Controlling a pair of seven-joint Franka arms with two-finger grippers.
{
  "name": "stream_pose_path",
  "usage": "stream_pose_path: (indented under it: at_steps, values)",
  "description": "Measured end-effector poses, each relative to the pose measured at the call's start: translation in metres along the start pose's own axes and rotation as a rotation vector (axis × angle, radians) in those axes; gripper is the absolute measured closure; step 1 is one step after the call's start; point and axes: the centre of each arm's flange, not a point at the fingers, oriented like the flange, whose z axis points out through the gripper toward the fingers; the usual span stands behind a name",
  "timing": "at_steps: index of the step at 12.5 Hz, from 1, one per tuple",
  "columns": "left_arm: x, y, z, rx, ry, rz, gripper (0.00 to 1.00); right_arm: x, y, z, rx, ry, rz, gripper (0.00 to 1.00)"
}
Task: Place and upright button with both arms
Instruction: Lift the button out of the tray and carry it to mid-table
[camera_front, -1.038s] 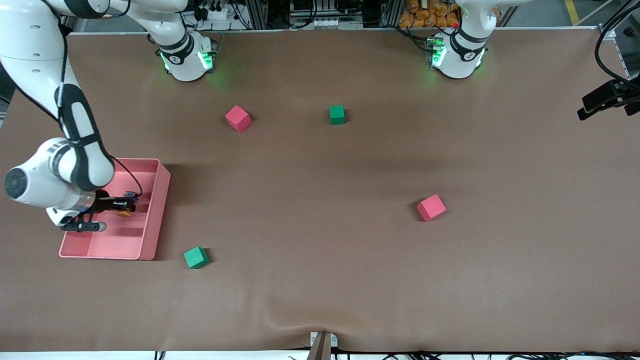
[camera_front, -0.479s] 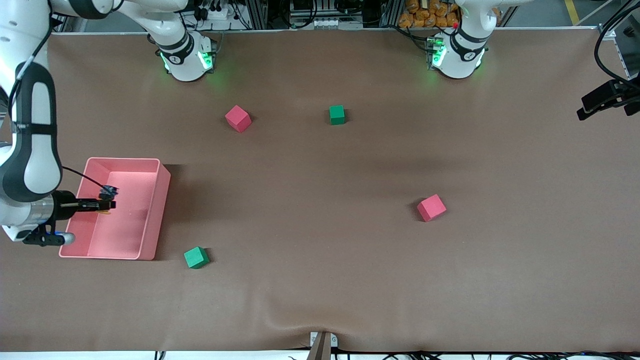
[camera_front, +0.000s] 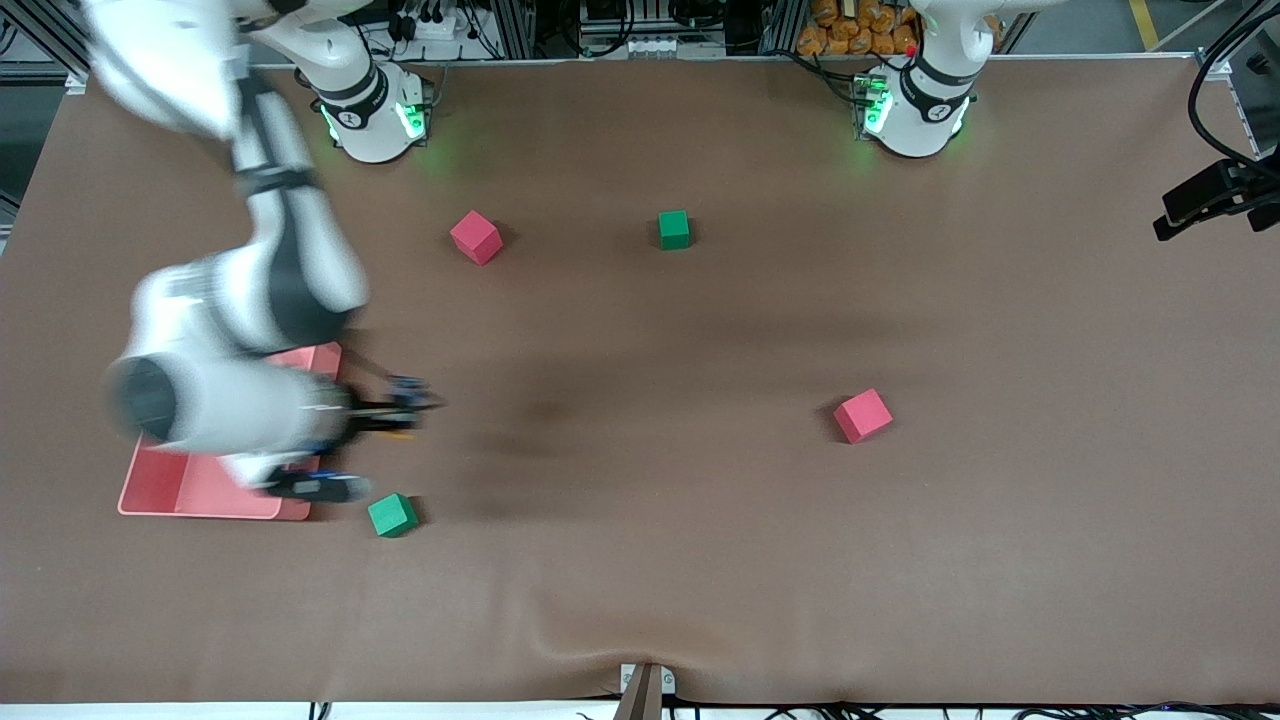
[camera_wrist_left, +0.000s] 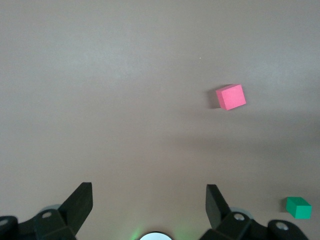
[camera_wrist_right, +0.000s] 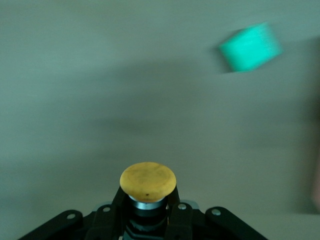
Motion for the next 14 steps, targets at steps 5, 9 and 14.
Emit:
stream_pose_path:
  at_steps: [5, 9, 14]
  values:
    - [0.0, 0.0, 0.001, 0.0, -0.001, 0.0, 0.0, -0.057, -0.159, 0.15, 0.113, 0.079, -0.066, 0.66]
    - [0.0, 0.0, 0.001, 0.0, -0.003, 0.0, 0.0, -0.08, -0.192, 0.241, 0.083, 0.052, -0.121, 0.66]
    - [0.0, 0.0, 0.002, 0.0, -0.004, 0.001, 0.0, -0.082, -0.194, 0.263, 0.045, 0.058, -0.154, 0.57]
